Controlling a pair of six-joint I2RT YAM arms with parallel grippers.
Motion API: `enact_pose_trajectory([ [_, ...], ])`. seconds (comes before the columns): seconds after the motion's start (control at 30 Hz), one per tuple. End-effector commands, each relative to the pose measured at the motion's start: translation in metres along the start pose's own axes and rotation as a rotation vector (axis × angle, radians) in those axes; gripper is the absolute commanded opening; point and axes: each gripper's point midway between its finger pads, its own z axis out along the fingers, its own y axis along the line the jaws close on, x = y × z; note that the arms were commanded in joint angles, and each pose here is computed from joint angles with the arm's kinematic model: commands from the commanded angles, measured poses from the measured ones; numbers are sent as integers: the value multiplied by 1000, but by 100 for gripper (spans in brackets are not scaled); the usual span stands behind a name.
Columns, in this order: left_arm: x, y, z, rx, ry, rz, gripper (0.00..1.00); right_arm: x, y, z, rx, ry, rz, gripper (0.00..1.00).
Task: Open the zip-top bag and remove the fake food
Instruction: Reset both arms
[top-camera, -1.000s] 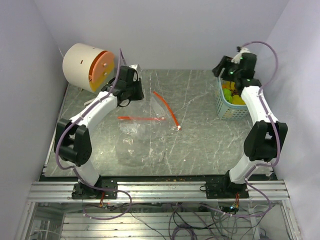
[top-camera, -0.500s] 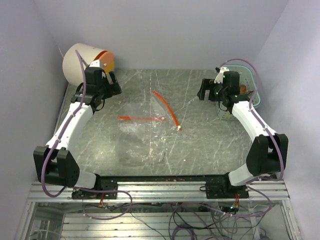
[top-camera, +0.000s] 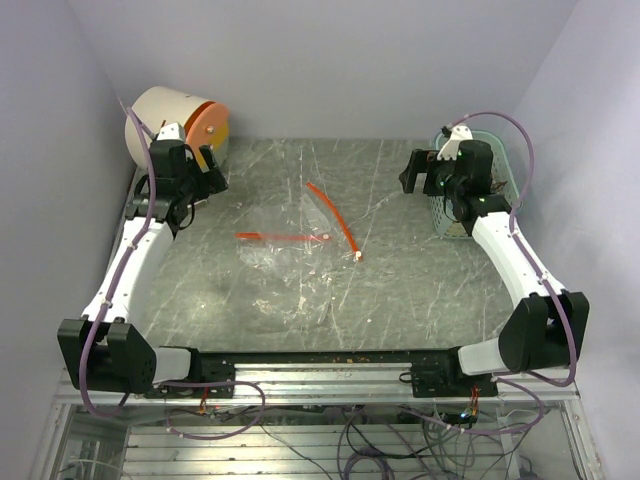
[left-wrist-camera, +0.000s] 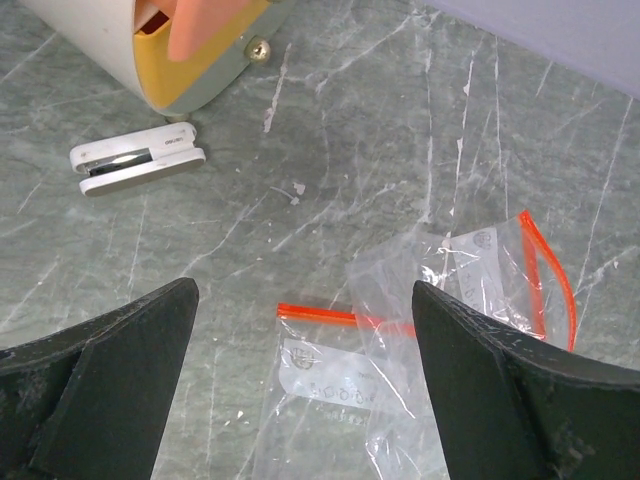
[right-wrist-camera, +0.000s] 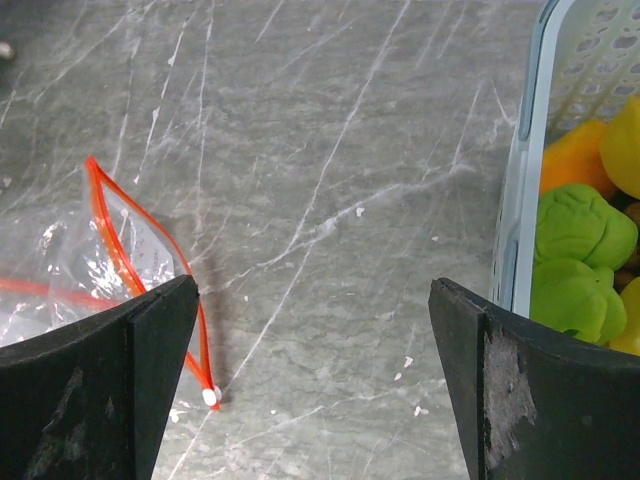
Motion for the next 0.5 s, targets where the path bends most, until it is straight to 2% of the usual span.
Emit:
enact_pose_trajectory([
  [0.0, -2, 6, -4, -12, -8, -1, 99, -2, 0, 0, 6, -14, -16, 100],
  [0.47, -2, 4, 3, -6, 4, 6, 99, -5, -5, -1, 43, -17, -12, 99],
])
